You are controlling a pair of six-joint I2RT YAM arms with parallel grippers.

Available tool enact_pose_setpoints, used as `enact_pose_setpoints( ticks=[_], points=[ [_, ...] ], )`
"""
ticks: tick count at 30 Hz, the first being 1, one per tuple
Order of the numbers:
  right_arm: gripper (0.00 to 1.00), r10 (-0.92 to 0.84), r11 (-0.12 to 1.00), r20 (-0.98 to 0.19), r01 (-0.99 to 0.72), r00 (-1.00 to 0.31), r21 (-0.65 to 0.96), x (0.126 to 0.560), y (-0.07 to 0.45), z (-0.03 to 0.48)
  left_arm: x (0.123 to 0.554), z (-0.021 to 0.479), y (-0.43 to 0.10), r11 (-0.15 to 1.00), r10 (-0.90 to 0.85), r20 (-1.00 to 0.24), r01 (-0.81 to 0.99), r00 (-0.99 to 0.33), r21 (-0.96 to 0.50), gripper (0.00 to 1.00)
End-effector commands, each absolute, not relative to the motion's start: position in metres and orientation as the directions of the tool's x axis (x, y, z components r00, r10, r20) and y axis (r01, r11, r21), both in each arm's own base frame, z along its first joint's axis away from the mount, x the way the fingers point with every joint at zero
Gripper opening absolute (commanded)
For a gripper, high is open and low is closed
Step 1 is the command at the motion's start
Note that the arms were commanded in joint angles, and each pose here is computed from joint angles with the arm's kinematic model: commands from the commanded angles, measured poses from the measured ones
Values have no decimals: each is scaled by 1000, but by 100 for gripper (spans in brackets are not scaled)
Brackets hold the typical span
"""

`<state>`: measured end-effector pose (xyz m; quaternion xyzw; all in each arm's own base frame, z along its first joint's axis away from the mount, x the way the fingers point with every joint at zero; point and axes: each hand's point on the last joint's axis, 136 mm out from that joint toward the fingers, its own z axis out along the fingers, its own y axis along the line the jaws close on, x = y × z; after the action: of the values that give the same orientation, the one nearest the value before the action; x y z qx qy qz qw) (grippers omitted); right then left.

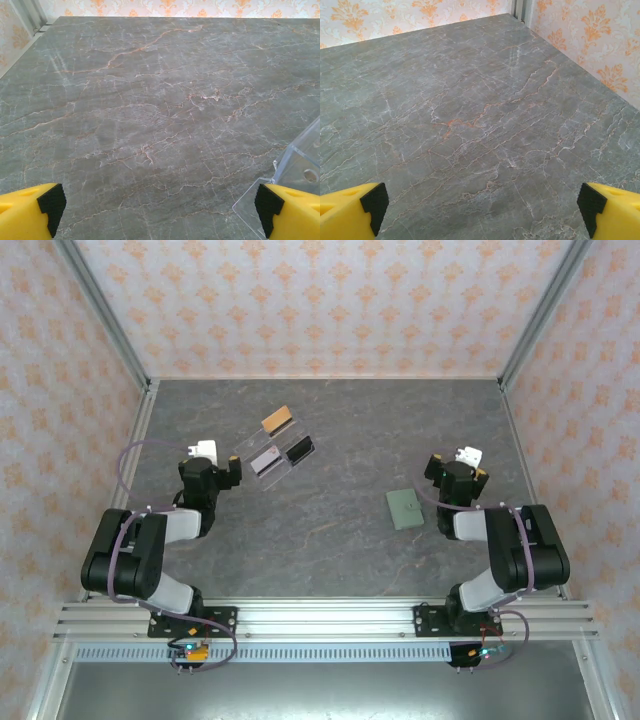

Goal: Take the credit cards out of the card holder

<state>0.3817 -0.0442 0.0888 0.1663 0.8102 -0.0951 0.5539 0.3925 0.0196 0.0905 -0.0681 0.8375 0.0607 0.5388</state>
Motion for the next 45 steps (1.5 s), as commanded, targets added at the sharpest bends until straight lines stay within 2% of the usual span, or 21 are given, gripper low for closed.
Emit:
enact_pose_setpoints(
  ticks=[1,24,28,32,38,41,45],
  points=[
    [99,181,915,-934,401,-309,45,383,-49,94,393,93,25,979,-34,-919,-198,-393,48,100],
    [99,183,916,-934,398,-307,48,384,-48,94,393,94,24,979,-32,-920,-196,-391,50,100],
    [99,174,923,-933,383,-316,43,385,-46,97,387,108,28,970,-35,-929,-236,-367,56,100],
    [99,191,894,-930,447,-313,33,378,-57,118,376,129,32,965,-54,-930,-258,-363,45,100],
    [99,339,798,-893,593,-297,106,357,-73,150,349,168,54,912,-159,-928,-410,-337,-7,100],
    [99,438,739,-828,665,-351,109,344,-75,157,337,185,56,894,-220,-917,-445,-333,-53,100],
    [99,533,738,-721,660,-443,139,339,-58,154,322,198,55,850,-368,-867,-499,-335,-169,100]
  ],
)
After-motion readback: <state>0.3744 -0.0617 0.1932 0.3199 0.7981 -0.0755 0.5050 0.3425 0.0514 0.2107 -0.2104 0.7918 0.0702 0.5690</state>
